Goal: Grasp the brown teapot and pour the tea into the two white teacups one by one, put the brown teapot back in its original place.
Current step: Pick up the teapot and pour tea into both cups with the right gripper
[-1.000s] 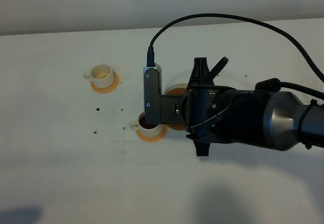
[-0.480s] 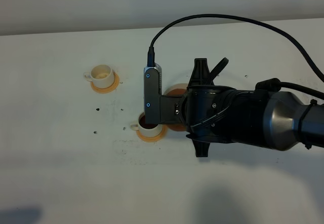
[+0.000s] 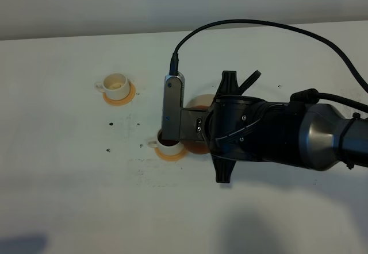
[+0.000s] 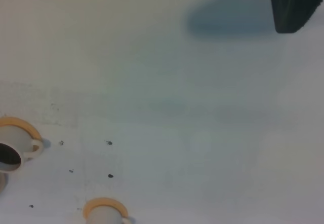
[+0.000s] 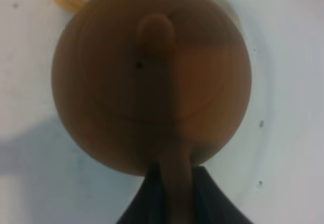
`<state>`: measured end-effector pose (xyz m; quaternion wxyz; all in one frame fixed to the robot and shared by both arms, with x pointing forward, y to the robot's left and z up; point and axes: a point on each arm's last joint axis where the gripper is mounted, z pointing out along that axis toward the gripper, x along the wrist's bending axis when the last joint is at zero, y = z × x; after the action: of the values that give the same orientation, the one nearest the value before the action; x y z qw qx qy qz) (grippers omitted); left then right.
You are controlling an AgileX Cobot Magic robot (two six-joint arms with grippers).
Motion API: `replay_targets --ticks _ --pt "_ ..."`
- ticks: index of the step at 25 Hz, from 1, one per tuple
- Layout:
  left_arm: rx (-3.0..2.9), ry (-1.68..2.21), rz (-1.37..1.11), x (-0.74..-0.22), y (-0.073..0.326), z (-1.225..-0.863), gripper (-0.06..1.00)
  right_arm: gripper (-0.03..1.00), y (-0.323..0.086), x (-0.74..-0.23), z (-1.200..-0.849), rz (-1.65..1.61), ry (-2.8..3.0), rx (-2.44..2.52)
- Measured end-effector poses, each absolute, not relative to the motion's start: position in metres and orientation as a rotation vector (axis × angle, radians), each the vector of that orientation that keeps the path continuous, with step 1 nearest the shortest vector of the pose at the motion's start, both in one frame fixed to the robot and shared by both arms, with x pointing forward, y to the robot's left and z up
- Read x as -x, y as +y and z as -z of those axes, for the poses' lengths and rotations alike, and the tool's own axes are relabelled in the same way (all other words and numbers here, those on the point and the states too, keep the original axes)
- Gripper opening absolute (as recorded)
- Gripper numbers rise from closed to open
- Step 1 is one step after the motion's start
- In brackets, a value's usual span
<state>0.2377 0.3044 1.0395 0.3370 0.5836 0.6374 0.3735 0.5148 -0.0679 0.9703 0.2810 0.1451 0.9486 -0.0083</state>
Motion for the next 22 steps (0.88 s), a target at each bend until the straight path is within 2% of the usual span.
replay_targets --ticks 11,18,22 --pt "-1.521 1.662 -0.973 -0.238 0.304 -1.039 0.35 0.09 -0.065 -0.515 -0.969 -0.144 2.558 -0.68" --pt "-1.521 1.662 -0.973 -0.238 0.304 -1.039 0.35 0.09 -0.065 -0.51 -1.0 -0.343 2.534 -0.99" --pt "-1.521 1.662 -0.973 -0.238 0.304 -1.039 0.35 0.09 -0.066 -0.505 -0.998 -0.394 2.575 -1.164"
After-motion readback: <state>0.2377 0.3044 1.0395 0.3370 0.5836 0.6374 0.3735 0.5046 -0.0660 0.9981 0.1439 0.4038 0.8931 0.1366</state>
